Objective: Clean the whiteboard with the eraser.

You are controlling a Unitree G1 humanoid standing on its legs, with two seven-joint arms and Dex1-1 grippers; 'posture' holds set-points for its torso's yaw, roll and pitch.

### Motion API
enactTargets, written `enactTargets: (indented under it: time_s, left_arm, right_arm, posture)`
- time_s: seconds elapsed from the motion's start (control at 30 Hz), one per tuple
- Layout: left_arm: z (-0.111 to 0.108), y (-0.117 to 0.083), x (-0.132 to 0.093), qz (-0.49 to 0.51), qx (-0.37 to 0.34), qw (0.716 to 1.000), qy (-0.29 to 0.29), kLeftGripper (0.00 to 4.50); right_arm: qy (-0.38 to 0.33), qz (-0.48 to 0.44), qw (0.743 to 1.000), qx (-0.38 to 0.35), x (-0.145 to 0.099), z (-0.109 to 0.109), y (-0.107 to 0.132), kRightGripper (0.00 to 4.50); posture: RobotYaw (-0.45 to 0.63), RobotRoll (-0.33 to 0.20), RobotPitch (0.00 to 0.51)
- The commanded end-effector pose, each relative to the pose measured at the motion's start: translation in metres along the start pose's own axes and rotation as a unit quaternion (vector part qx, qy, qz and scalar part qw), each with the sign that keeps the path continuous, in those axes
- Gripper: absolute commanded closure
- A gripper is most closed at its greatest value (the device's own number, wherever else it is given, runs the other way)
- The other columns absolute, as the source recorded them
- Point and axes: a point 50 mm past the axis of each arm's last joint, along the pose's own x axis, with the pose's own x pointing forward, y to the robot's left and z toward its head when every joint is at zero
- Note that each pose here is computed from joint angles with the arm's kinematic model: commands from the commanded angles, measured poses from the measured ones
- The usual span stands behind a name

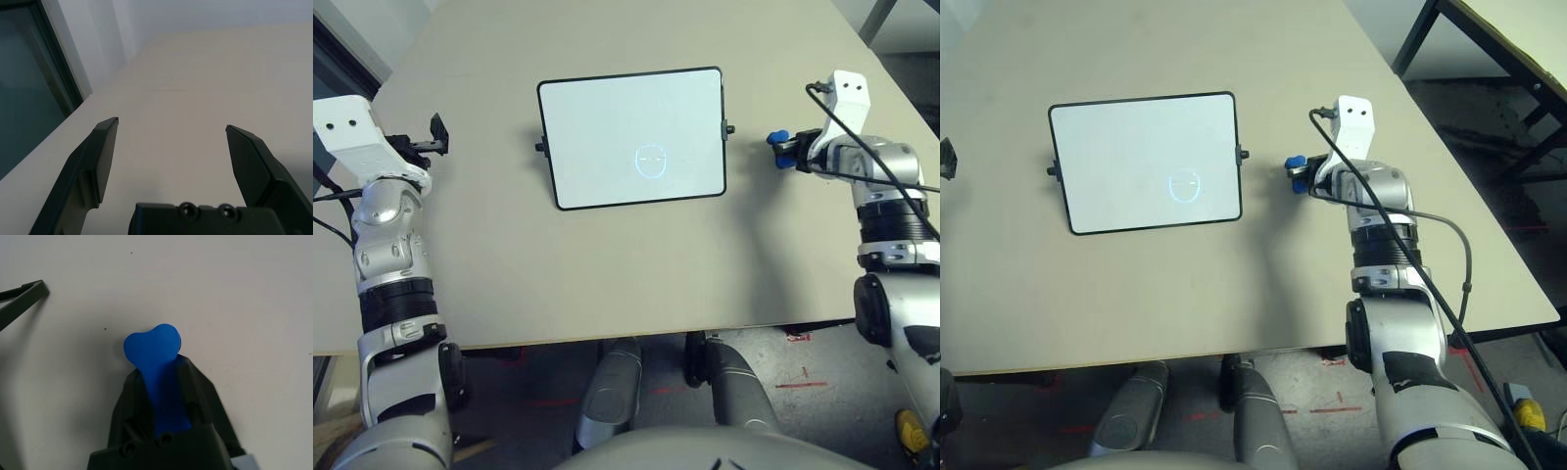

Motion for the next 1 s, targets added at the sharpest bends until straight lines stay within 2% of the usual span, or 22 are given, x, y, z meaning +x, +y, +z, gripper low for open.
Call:
enactTargets:
  time_s: [0.03,0.13,0.23,0.3,0.37,0.47,0.57,0.73,0.87,1.0]
  left_arm:
    - [-0.011,-0.012,0.001,-0.018,-0.006,1.000,0.024,0.00]
    - [-0.013,-0.020,0.003,-0.023,-0.009,0.999,0.027,0.00]
    - [-0.015,-0.026,0.005,-0.029,-0.011,0.999,0.033,0.00]
    - [-0.016,-0.029,0.007,-0.030,-0.011,0.999,0.034,0.00]
    - [-0.017,-0.028,0.009,-0.027,-0.011,0.999,0.034,0.00]
    - [-0.023,-0.027,0.010,-0.015,-0.017,0.999,0.040,0.00]
    - [-0.028,-0.029,0.010,-0.011,-0.019,0.999,0.043,0.00]
    - [-0.040,-0.023,0.007,0.016,-0.031,0.998,0.054,0.00]
    - [-0.043,-0.025,0.006,0.015,-0.029,0.998,0.055,0.00]
    - [-0.042,-0.027,0.005,0.020,-0.030,0.998,0.048,0.00]
  right_arm:
    - [-0.007,0.011,1.000,0.020,0.000,-0.007,-0.003,2.04]
    - [-0.043,0.020,0.999,0.018,-0.006,-0.001,-0.005,1.12]
    - [-0.121,0.013,0.992,0.016,-0.017,0.013,-0.015,0.11]
    - [-0.172,-0.012,0.985,0.020,-0.025,0.022,-0.027,0.05]
    - [-0.249,-0.081,0.965,0.031,-0.040,0.031,-0.052,0.05]
    - [-0.319,-0.155,0.935,0.028,-0.053,0.023,-0.082,0.05]
    - [-0.322,-0.191,0.926,0.033,-0.051,-0.003,-0.100,0.05]
    - [-0.304,-0.210,0.927,0.056,-0.045,-0.040,-0.113,0.05]
    - [-0.296,-0.209,0.930,0.062,-0.041,-0.054,-0.112,0.05]
    - [-0.299,-0.185,0.934,0.059,-0.037,-0.055,-0.107,0.05]
  posture:
    - [0.20,0.000,0.152]
    - [0.18,0.000,0.155]
    - [0.16,0.000,0.156]
    - [0.14,0.000,0.155]
    - [0.14,0.000,0.157]
    - [0.13,0.000,0.151]
    - [0.13,0.000,0.144]
    - [0.14,0.000,0.125]
    - [0.14,0.000,0.121]
    - [0.13,0.000,0.122]
